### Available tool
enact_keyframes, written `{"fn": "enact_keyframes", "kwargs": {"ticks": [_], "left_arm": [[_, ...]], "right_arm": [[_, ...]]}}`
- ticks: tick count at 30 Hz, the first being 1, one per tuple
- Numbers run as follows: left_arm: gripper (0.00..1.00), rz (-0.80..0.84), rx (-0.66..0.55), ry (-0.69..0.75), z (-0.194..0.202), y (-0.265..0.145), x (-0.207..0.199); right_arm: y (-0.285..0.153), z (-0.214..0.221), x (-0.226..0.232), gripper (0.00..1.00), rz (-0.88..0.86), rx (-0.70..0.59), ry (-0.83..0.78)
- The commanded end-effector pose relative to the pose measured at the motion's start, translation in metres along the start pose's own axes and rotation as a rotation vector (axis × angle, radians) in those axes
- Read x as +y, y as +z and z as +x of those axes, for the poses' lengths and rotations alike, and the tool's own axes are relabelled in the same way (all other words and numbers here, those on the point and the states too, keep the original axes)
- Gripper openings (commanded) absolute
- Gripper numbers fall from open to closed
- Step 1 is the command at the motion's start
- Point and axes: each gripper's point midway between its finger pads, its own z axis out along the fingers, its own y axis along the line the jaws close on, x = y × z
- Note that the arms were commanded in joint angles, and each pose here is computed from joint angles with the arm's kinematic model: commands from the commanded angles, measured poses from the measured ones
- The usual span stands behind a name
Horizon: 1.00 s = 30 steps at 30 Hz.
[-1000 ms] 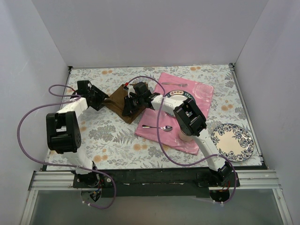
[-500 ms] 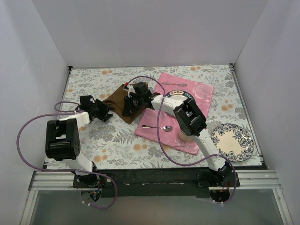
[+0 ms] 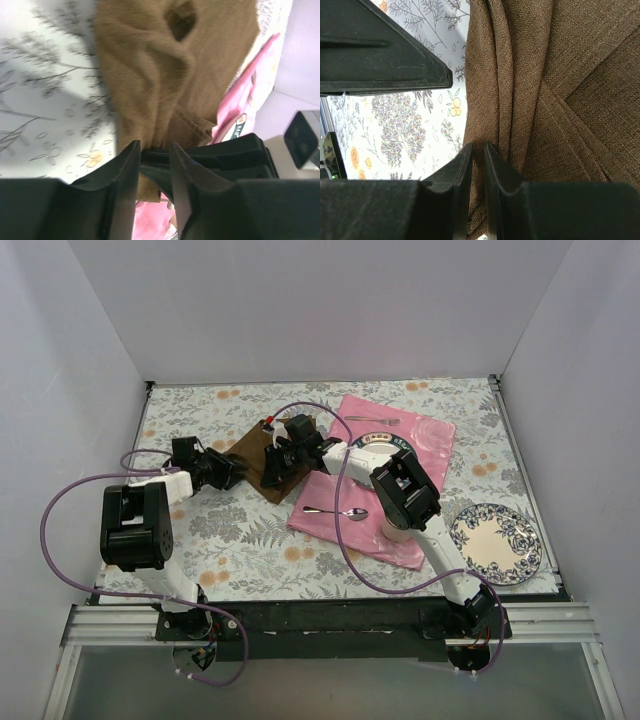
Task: Fold the napkin, place the utensils inside, and roll it up
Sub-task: Roll the napkin with the utensil
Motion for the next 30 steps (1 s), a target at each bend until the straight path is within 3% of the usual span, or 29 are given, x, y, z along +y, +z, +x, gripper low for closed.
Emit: {"fn": "enact_keyframes", "kwargs": {"ticks": [1, 6, 13, 16, 23, 30], "left_arm": [[0.25, 0.146, -0.013, 0.090, 0.000, -0.010, -0.041], [0.13, 0.176, -0.042, 0.126, -0.015, 0.002, -0.066], [0.07, 0.110, -0.023, 0.131, -0.029, 0.045, -0.051], [0.02, 0.019, 0.028, 0.103, -0.022, 0.061, -0.022], [0.00, -0.222, 0.029, 0.087, -0.006, 0.045, 0.044], [0.00, -0.249, 0.011, 0.084, 0.001, 0.006, 0.060]], "right_arm": [[0.004, 0.059, -0.060, 0.24, 0.155, 0.150, 0.074], [0.002, 0.059, -0.063, 0.24, 0.170, 0.160, 0.051], [0.001, 0.057, -0.062, 0.24, 0.171, 0.163, 0.035], [0.000, 0.058, -0.062, 0.24, 0.170, 0.169, 0.033], [-0.004, 0.071, -0.056, 0.24, 0.146, 0.202, 0.027], [-0.005, 0.090, -0.043, 0.24, 0.097, 0.239, 0.018]]}}
